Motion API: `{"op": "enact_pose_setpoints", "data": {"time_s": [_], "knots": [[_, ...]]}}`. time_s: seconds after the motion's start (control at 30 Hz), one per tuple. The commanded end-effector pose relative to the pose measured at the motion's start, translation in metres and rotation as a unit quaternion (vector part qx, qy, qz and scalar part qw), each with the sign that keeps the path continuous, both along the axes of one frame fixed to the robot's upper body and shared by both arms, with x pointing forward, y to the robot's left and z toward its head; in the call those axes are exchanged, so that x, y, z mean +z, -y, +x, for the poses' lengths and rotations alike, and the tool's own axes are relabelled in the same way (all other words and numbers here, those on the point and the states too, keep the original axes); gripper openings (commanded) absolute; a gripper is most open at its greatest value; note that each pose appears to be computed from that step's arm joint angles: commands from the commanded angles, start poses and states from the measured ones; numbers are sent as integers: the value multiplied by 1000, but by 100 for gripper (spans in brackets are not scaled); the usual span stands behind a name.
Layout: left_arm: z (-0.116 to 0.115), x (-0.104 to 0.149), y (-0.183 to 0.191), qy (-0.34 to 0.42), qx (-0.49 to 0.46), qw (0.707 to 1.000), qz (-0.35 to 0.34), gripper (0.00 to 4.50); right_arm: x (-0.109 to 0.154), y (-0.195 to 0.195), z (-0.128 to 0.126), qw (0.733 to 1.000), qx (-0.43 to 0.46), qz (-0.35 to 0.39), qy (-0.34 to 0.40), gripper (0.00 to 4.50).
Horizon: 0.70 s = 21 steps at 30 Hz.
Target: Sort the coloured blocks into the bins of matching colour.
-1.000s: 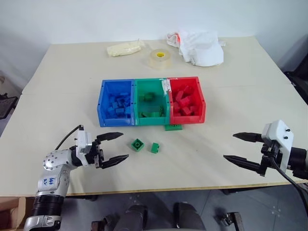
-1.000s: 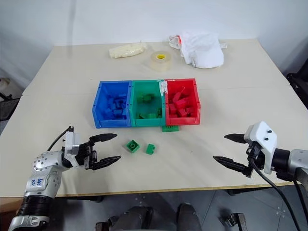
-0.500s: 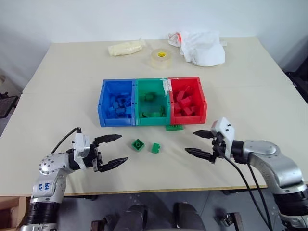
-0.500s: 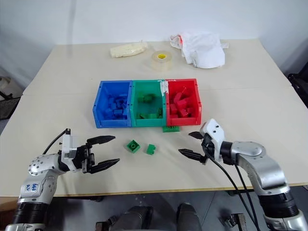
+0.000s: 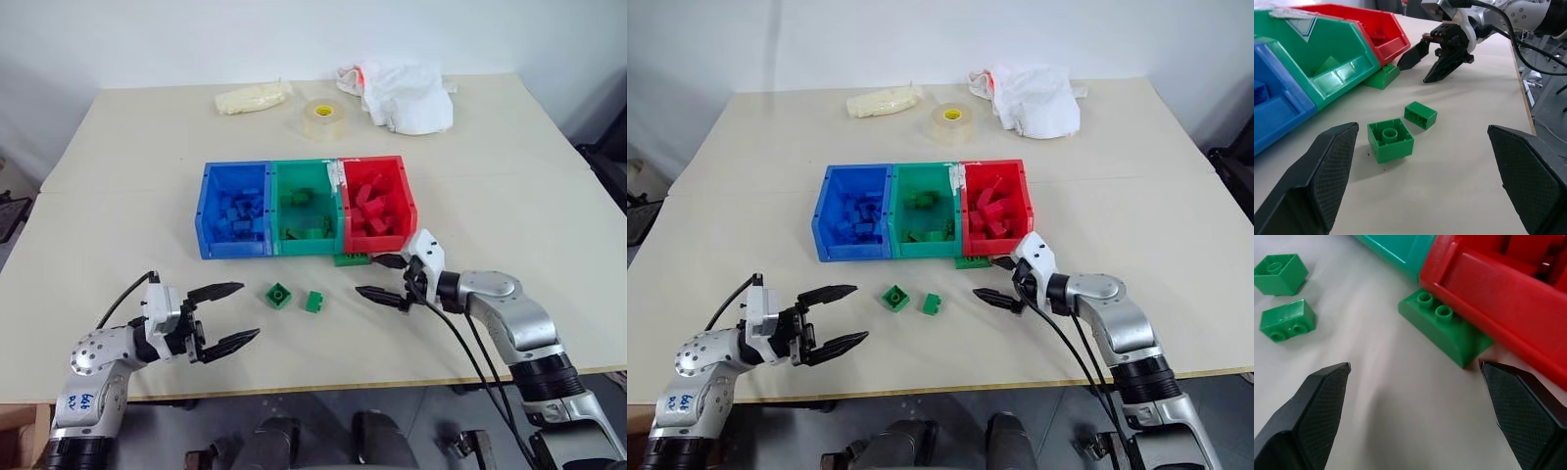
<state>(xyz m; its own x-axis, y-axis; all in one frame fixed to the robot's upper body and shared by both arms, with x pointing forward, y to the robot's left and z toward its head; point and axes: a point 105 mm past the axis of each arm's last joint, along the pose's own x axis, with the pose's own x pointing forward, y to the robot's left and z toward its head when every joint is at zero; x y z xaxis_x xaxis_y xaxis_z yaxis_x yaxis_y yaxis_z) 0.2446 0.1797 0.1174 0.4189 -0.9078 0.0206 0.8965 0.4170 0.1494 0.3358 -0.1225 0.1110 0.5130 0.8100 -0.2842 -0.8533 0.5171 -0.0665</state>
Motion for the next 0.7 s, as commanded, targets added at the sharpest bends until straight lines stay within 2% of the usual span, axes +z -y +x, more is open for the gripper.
{"op": "enact_pose_setpoints", "data": {"time_s": [0.03, 0.27, 0.57, 0.7], "knots": [[-4, 11, -1, 21, 2, 1000, -8, 450, 4, -13, 4, 1000, 13, 4, 15, 447], [-5, 10, -1, 20, 4, 1000, -8, 450, 6, -23, 6, 999, 27, 11, 25, 447], [-3, 9, 0, 20, 5, 1000, -11, 450, 20, -31, -31, 993, 113, 19, 10, 447], [-1, 8, 0, 20, 5, 1000, -13, 450, 24, -24, -26, 996, 86, 6, 22, 447]]}}
